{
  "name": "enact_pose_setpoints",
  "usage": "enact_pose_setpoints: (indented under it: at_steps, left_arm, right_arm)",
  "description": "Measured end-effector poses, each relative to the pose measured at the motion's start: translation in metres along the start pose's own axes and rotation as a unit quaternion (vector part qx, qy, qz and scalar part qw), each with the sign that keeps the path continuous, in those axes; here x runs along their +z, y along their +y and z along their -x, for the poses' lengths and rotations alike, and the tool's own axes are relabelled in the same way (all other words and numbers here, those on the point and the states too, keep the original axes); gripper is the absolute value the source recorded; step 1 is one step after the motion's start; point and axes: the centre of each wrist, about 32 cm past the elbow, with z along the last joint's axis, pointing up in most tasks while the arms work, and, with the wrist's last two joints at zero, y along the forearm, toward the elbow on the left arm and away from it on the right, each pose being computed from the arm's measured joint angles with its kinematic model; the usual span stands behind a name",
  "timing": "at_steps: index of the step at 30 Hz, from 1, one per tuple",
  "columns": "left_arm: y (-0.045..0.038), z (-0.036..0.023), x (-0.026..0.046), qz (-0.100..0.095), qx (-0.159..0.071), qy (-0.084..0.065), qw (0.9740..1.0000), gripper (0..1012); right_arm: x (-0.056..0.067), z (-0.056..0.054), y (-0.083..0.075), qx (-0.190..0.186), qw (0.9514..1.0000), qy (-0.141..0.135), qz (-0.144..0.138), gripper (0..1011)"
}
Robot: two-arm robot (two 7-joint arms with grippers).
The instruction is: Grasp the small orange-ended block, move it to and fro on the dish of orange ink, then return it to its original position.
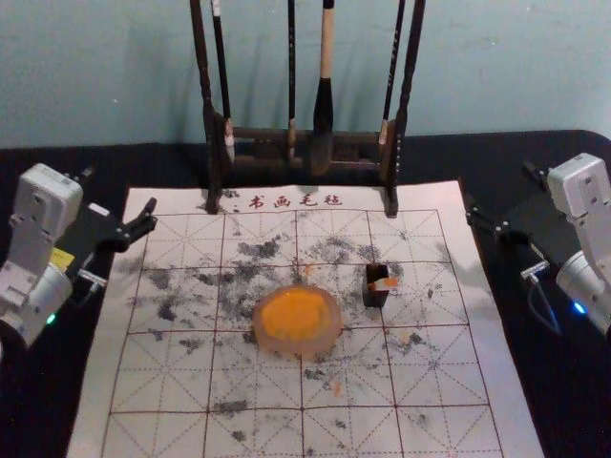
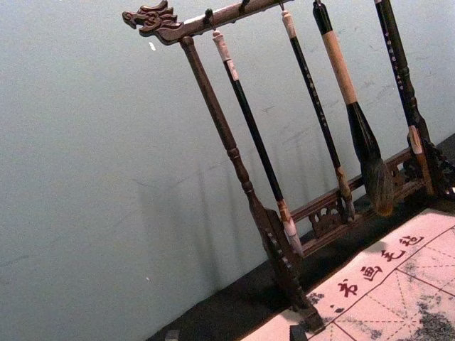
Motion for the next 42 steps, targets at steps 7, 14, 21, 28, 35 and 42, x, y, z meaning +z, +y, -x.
enact_pose_setpoints:
  at_steps: [7, 14, 21, 28, 35, 42]
  left_arm:
    - [0.0000, 0.0000, 0.0000, 0.000, 0.000, 0.000, 1.0000, 1001]
    - [0.0000, 0.0000, 0.0000, 0.000, 0.000, 0.000, 1.0000, 1001]
    - [0.0000, 0.0000, 0.0000, 0.000, 0.000, 0.000, 1.0000, 1001]
    - [0.0000, 0.0000, 0.0000, 0.000, 0.000, 0.000, 1.0000, 1001]
    - [0.0000, 0.0000, 0.0000, 0.000, 0.000, 0.000, 1.0000, 1001]
    - [0.0000, 0.0000, 0.0000, 0.000, 0.000, 0.000, 1.0000, 1001]
  right_arm:
    - [0.0000, 0.0000, 0.0000, 0.000, 1.0000, 0.000, 0.000, 1002]
    - [0.0000, 0.0000, 0.0000, 0.000, 1.0000, 0.000, 0.000, 1000]
    - [0.0000, 0.0000, 0.0000, 0.000, 1.0000, 0.000, 0.000, 1000]
    - [0.0000, 0.0000, 0.0000, 0.000, 1.0000, 0.000, 0.000, 1002]
    - [0.0000, 0.0000, 0.0000, 0.000, 1.0000, 0.000, 0.000, 1002]
    - [0.0000, -0.0001, -0.0001, 0.000, 1.0000, 0.000, 0.000, 1002]
